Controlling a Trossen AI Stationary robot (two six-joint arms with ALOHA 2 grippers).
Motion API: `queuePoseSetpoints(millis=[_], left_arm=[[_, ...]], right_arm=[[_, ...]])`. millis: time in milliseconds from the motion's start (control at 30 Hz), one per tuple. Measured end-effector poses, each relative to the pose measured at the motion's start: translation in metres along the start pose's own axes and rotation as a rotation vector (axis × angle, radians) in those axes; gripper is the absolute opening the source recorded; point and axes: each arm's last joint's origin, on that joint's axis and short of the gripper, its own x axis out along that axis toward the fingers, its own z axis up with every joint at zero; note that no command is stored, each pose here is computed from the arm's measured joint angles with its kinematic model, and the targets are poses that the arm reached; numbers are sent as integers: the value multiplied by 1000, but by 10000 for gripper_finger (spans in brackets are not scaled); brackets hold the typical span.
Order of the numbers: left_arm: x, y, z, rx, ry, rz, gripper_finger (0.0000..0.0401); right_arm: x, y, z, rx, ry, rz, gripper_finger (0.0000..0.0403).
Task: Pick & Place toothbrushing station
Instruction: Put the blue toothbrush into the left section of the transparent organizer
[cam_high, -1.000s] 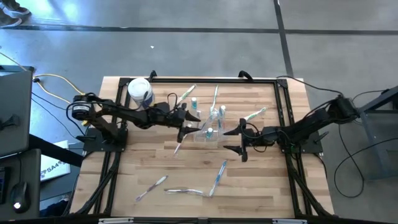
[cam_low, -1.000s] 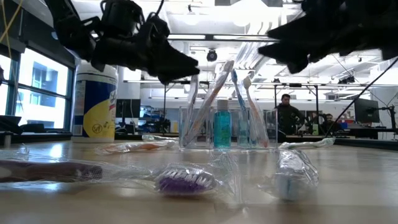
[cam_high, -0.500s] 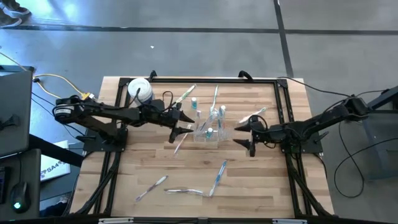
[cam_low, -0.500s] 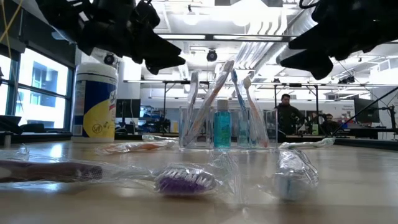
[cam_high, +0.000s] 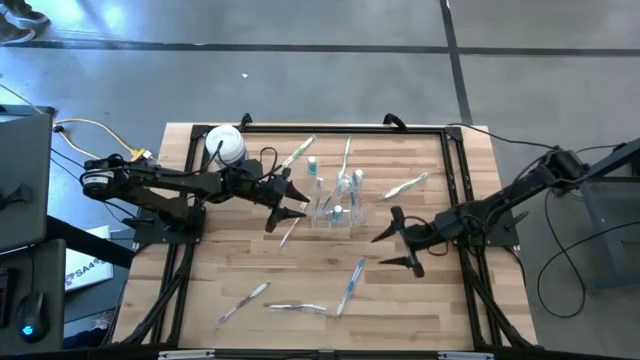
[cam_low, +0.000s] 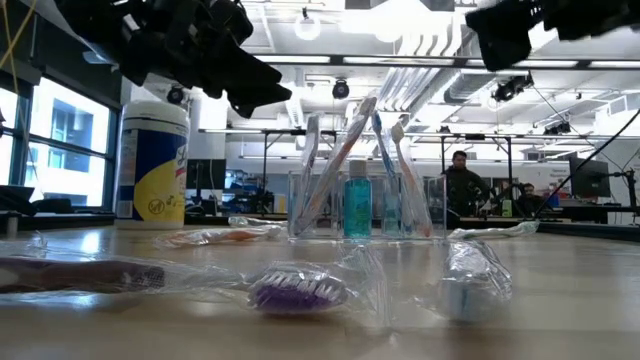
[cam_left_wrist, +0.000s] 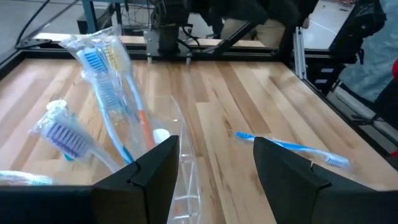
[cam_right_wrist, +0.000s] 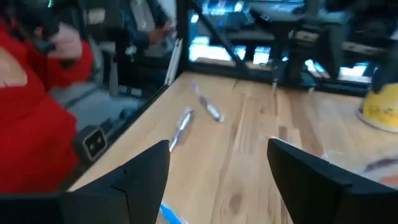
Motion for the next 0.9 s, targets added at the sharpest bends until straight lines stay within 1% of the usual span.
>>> queuePoseSetpoints(millis=[67, 200, 333, 500, 667, 800, 900], left_arm=[[0, 0, 0, -9, -3, -10, 207], [0, -2, 2, -33, -20, -79, 207], [-2, -5, 5, -51, -33, -170, 207], [-4, -11, 8, -93, -41, -259, 207], [-2, -28, 10, -99, -35, -334, 207], [-3, -43, 11, -129, -16, -400, 207], [-1, -55, 13, -130, -14, -453, 207]], right_arm=[[7, 3, 8, -27, 53, 14, 262], [24, 8, 21, -52, 197, 16, 262], [44, 10, 26, -73, 355, 10, 262], [69, 14, 31, -100, 506, -4, 261], [90, 19, 27, -117, 621, -2, 247], [108, 24, 18, -56, 671, 36, 238], [120, 32, 11, -53, 702, 69, 236]])
